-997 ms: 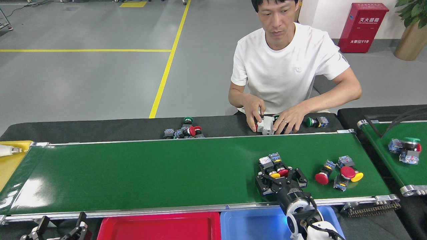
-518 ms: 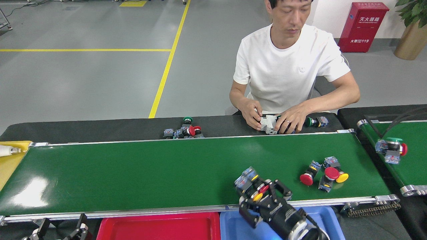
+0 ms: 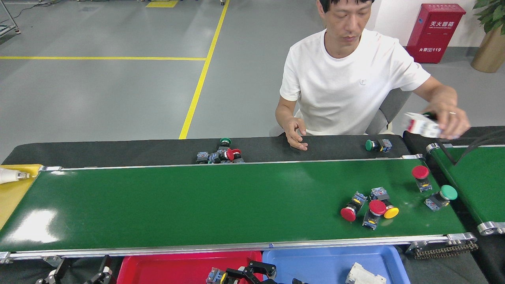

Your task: Pick switch part from conveyor to tray

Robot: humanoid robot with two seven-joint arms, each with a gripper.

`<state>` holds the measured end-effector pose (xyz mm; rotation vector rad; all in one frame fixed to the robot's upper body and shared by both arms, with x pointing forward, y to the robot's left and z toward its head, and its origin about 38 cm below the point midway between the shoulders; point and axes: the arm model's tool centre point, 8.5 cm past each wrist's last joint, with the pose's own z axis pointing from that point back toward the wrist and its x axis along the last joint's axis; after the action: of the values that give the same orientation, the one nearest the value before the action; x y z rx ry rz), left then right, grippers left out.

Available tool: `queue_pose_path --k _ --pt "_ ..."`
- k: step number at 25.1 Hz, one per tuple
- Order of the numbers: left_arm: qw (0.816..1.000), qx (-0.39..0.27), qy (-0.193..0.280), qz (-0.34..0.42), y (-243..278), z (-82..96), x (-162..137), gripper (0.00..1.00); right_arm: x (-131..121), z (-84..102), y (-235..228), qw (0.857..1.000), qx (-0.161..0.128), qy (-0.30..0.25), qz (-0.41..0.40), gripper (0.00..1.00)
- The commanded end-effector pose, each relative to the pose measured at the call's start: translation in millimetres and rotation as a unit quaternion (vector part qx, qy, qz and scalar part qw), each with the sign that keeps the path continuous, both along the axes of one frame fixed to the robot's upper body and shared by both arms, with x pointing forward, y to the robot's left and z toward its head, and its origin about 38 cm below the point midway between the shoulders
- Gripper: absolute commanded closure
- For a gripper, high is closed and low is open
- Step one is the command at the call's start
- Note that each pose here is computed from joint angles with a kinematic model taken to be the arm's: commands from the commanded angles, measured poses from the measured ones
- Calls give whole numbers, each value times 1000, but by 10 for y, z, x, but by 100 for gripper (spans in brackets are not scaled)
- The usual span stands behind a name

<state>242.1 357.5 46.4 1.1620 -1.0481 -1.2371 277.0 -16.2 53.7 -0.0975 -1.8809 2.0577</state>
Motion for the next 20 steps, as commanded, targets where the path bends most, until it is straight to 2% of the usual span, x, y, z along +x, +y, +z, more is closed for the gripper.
queue_pose_path --k 1,3,5,7,11,13,15,17,20 --pt "1000 2 -5 3 15 53 21 0 197 163 -107 999 7 -19 -43 1" --pt "1000 2 -5 2 11 57 26 0 510 342 -430 990 19 -33 -135 1" --pt "1000 1 -8 1 1 68 48 0 767 527 -775 974 37 -47 -218 1" --pt "1000 2 -16 4 5 104 94 0 945 627 -1059 956 53 -49 -283 2" --pt "1000 4 -23 7 31 131 105 0 1137 654 -1780 900 70 -42 -429 3" --pt "1000 -3 -25 12 7 115 97 0 1105 641 -2090 873 88 -55 -477 3" --pt "1000 -6 -24 13 -9 101 88 0 947 516 -2331 854 96 -64 -507 3" --pt "1000 -7 -22 13 -14 92 78 0 751 402 -2490 846 87 -68 -521 3" --pt "1000 -6 -21 11 -13 86 68 0 329 131 -2587 845 61 -49 -529 3"
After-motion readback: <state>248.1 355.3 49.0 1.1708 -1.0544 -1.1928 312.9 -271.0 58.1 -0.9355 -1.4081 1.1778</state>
